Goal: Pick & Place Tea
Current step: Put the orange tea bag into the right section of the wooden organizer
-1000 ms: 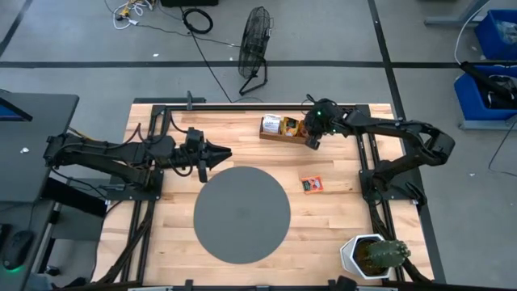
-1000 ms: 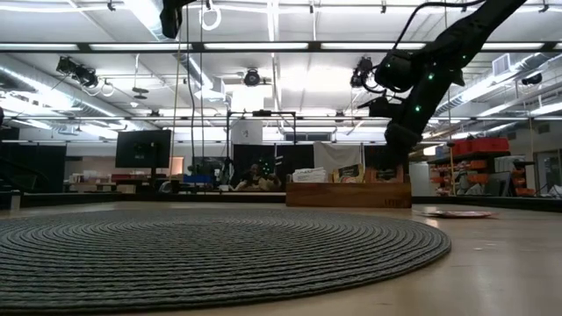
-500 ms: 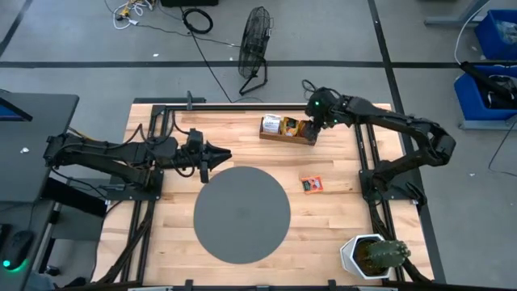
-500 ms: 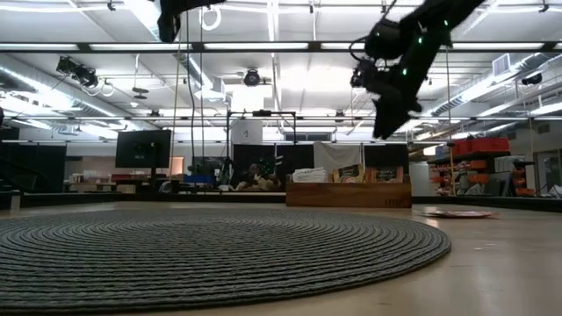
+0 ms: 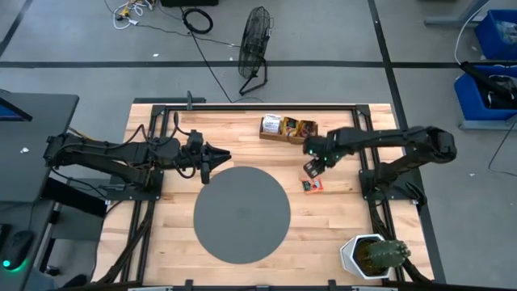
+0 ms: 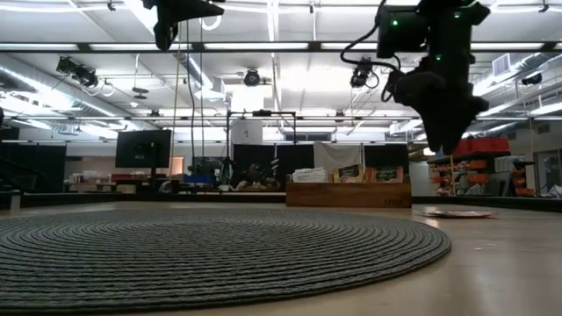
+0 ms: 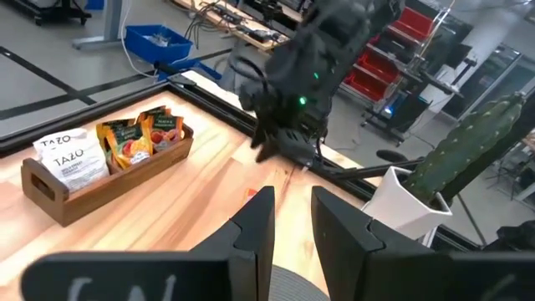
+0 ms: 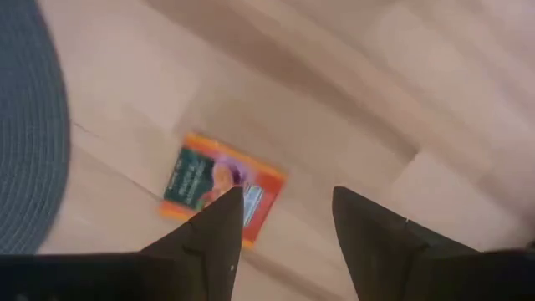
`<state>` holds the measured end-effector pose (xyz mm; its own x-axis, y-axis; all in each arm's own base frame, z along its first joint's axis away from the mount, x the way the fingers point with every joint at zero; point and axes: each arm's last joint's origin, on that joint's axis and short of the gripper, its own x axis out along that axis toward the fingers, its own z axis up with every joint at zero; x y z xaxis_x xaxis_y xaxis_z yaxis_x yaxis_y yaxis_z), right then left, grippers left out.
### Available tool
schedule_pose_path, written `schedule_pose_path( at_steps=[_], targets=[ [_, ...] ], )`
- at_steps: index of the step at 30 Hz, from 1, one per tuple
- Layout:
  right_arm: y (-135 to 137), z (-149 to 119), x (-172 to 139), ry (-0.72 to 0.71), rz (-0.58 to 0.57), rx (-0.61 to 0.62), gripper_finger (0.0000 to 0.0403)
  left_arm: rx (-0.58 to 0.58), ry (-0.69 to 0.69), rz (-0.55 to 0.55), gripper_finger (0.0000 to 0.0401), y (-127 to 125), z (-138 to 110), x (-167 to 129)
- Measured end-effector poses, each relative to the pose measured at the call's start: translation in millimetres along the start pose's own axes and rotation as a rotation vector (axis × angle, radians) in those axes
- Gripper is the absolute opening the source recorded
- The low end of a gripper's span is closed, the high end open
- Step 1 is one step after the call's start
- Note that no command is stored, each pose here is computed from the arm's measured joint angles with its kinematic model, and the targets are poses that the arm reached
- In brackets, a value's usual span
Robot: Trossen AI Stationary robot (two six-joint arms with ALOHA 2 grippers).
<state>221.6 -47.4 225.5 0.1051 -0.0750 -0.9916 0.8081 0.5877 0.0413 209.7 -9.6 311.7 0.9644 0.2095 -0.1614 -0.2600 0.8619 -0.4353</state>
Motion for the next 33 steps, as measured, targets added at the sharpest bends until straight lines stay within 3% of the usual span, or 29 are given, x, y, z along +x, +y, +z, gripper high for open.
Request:
schedule_pose_path(
  at_steps=[5,17,25,28,33],
  targets=[
    [5,-22,22,0.052,-0.004,0.086,0.0192,0.003,0.000,0.000,0.0085,0,0,0],
    [7,-49,76,0.048,0.158,0.271,0.0191,-0.005,0.020,-0.037,0.0085,-2,-1,0],
    [-2,-58,93,0.045,0.134,0.328,0.0184,-0.028,0.026,-0.050,0.0085,-2,-1,0],
    [-3,-58,94,0.033,0.123,0.308,0.0147,-0.032,0.025,-0.051,0.0085,-2,-1,0],
    [2,-53,94,-0.030,0.186,0.282,0.0026,-0.034,0.021,-0.053,0.0085,-2,0,0]
  ],
)
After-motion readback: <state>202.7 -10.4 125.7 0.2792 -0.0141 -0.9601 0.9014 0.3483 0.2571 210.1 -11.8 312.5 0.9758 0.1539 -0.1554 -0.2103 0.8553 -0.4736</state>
